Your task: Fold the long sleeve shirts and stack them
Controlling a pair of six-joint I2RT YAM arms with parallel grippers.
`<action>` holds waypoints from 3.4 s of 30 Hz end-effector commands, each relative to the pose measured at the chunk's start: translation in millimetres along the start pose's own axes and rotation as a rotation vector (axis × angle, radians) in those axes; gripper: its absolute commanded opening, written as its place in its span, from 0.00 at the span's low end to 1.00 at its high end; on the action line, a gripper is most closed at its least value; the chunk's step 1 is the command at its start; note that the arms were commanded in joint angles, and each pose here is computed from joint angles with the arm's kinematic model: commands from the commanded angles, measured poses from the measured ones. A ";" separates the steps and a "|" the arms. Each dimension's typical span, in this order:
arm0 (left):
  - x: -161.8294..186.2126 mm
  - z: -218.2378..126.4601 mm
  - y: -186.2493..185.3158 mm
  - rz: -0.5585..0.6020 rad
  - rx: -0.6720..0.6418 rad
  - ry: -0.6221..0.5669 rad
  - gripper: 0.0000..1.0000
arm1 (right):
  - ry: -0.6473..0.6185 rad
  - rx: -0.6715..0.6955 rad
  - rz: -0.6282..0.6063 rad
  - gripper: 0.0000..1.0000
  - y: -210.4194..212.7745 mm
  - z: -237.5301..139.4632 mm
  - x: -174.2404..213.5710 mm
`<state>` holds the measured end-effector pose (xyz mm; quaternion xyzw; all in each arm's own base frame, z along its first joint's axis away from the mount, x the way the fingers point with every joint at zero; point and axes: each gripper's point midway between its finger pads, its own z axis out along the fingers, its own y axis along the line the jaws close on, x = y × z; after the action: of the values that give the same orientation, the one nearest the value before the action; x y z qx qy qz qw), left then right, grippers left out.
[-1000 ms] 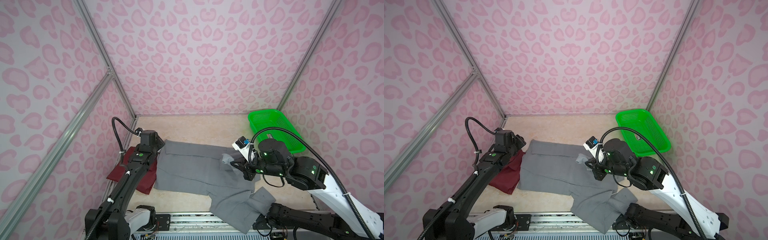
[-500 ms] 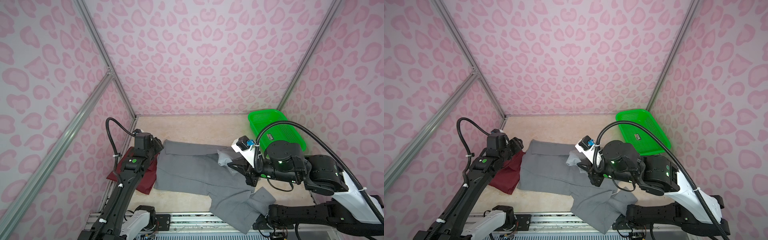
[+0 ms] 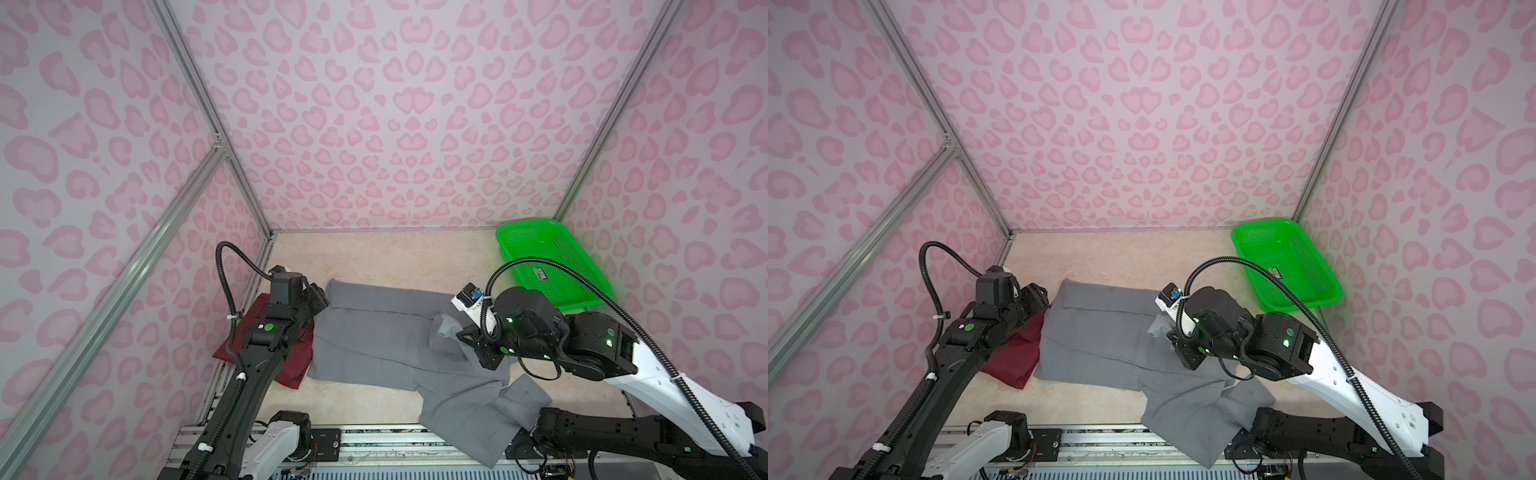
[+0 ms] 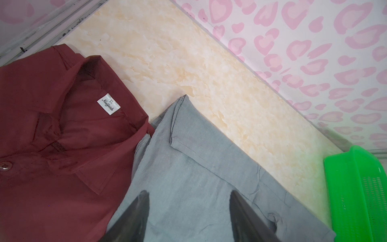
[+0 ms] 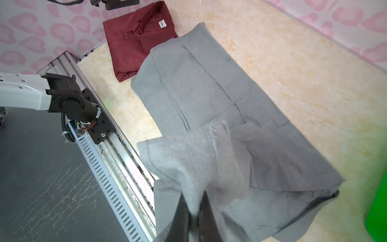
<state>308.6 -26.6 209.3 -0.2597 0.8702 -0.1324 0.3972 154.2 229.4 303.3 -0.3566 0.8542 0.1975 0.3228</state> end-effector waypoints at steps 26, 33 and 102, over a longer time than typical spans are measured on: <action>6.7 0.6 22.4 0.044 -0.087 -0.008 0.63 | 0.199 -0.412 -0.027 0.00 2.5 187.4 -89.8; 9.3 3.5 24.1 0.042 -0.093 -0.001 0.63 | 0.295 -0.453 -0.028 0.00 5.7 231.6 -82.4; 157.9 110.1 3.4 0.028 -0.113 0.486 0.49 | -0.042 -0.147 0.252 0.74 -72.7 152.7 -8.7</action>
<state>288.9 -114.6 36.7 -0.2312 0.9519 -0.1416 0.1427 271.0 274.6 192.0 -0.2709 0.8706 0.3047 0.2752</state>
